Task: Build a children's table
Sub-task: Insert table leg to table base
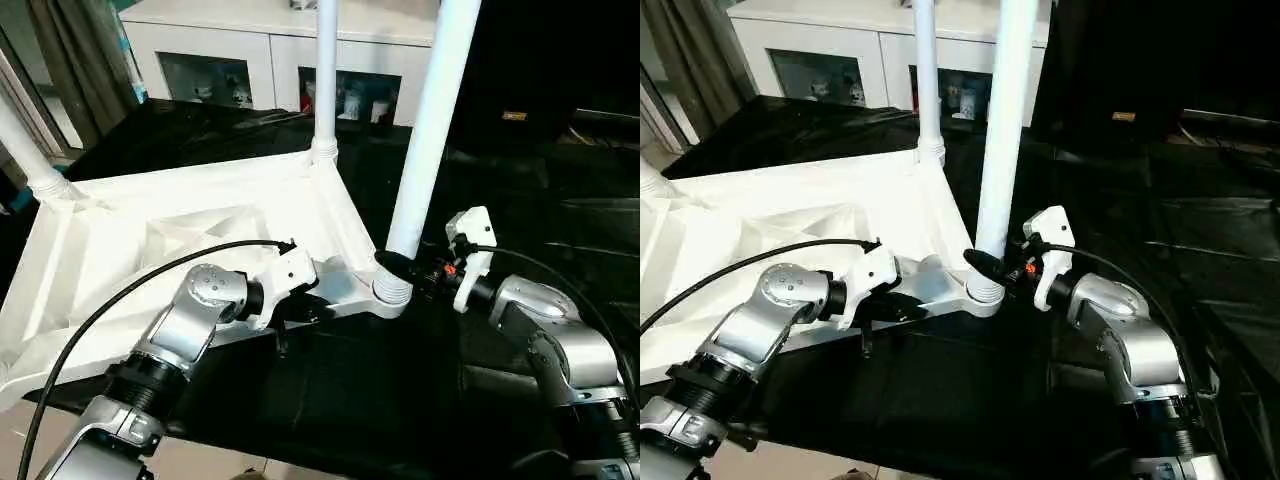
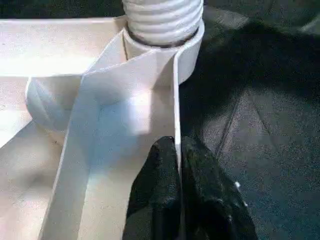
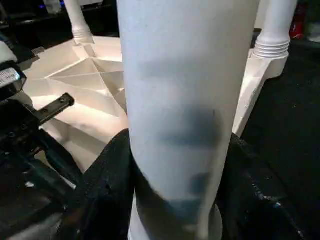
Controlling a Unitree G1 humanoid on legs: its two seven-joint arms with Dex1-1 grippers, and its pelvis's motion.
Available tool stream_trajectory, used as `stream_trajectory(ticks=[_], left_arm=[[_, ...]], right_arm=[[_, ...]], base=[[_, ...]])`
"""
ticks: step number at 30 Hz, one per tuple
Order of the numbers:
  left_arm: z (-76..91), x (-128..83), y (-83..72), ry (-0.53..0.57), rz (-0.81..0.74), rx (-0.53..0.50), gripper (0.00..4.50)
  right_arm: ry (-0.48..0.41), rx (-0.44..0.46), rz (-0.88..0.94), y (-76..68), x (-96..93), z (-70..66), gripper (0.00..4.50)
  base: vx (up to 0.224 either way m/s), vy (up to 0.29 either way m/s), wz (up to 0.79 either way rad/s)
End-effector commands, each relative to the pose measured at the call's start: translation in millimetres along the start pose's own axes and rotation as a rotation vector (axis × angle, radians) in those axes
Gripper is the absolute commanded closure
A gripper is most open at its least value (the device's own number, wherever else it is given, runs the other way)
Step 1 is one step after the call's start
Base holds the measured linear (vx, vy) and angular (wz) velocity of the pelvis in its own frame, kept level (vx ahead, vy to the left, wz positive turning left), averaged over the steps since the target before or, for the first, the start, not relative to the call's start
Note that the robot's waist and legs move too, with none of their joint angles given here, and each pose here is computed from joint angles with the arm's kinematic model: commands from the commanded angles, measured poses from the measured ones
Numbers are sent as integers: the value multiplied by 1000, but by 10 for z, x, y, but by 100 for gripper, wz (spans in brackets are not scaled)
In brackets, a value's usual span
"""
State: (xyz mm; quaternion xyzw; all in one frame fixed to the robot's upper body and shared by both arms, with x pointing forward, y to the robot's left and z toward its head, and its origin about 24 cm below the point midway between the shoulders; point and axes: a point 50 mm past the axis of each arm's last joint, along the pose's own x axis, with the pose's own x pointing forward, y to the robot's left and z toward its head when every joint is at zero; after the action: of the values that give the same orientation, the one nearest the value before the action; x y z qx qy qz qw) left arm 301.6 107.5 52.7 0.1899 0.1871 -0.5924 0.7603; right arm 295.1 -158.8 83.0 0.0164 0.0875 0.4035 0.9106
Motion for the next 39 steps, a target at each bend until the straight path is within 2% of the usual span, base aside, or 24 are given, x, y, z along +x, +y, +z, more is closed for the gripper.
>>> stream_trajectory(ticks=[1, 10, 16, 17, 20, 26, 32, 39], left_arm=[[3, 68, -16, 18, -18, 8, 392], [-7, 117, 86, 66, 52, 17, 392], [-45, 100, 86, 100, 21, 10, 392], [-54, 94, 81, 109, 14, 11, 421], [-73, 75, 82, 125, 3, 0, 431], [-16, 66, 66, 48, -29, -17, 450], [-40, 48, 15, 56, -77, -7, 450], [-36, 40, 33, 66, -73, 2, 450]], right_arm=[[-13, -22, 9, 1, 6, 33, 262], [-11, -26, 11, 24, 11, 12, 262], [-10, -28, 13, 26, 13, 11, 262], [-10, -28, 13, 27, 14, 11, 262], [-12, -28, 5, 10, 16, 16, 262], [-13, -18, 9, -2, 32, 5, 262], [3, -6, 31, -10, 97, -29, 262], [52, 0, 82, 41, 153, -102, 262]], base=[[0, 0, 0], [0, 0, 0], [0, 0, 0], [0, 0, 0], [0, 0, 0], [0, 0, 0], [0, 0, 0], [0, 0, 0]])
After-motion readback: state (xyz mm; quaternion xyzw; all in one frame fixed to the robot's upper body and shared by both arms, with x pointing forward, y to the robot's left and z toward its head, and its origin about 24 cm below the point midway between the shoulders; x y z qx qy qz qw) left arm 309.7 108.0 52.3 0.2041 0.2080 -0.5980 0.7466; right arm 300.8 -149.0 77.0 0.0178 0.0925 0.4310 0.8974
